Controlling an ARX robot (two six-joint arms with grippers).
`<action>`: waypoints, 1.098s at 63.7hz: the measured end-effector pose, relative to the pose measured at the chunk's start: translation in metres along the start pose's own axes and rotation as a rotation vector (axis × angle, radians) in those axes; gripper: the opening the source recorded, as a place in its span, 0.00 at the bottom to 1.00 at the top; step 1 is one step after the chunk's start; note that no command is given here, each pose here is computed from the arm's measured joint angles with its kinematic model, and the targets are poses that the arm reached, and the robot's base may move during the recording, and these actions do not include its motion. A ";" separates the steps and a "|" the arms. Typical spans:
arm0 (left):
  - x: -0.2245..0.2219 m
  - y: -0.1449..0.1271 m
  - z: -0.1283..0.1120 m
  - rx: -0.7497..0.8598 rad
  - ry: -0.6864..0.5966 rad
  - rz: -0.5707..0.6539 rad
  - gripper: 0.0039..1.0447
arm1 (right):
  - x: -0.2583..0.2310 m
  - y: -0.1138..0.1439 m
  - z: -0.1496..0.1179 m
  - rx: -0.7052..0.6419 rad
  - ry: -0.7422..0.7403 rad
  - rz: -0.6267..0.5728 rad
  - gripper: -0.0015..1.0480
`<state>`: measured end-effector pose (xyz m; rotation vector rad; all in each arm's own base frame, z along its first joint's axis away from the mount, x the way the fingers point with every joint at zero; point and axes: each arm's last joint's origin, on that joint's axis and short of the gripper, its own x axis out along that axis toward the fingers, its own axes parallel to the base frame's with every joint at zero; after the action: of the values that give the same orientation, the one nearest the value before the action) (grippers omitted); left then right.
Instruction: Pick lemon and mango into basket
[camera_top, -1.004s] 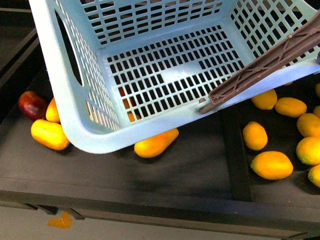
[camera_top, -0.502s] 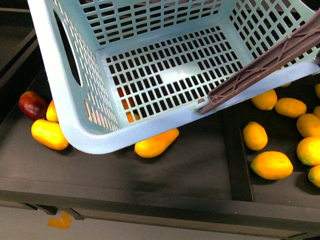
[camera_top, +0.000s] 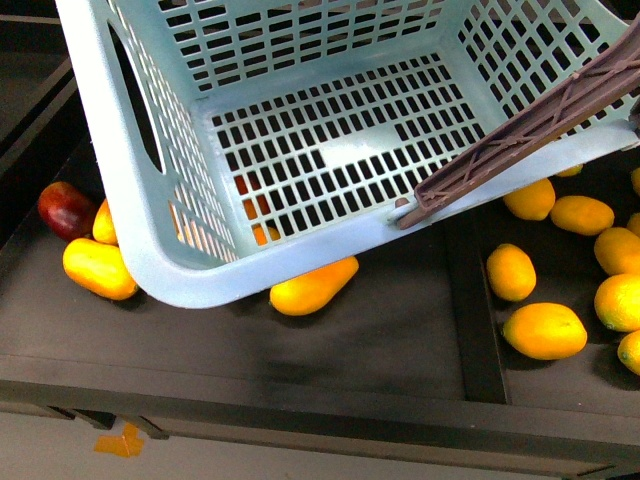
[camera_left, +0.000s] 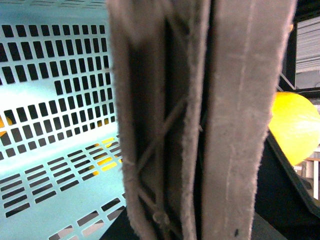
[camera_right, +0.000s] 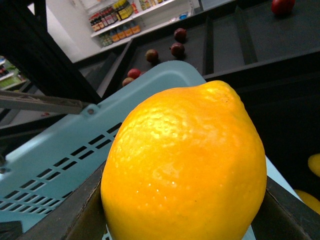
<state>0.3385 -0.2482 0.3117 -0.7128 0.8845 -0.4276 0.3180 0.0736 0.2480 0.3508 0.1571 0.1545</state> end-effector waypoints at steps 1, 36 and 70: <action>0.000 0.000 0.000 0.000 0.000 0.000 0.16 | 0.003 0.000 -0.002 -0.002 0.007 -0.006 0.62; 0.002 0.001 0.000 0.003 0.002 0.006 0.16 | -0.088 -0.045 0.012 -0.151 -0.178 -0.153 0.76; 0.002 0.001 -0.001 -0.001 0.004 0.005 0.16 | -0.155 -0.069 -0.055 -0.345 -0.149 -0.154 0.02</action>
<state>0.3390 -0.2494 0.3093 -0.7105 0.8900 -0.4249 0.1653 0.0003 0.1920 0.0055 0.0086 0.0011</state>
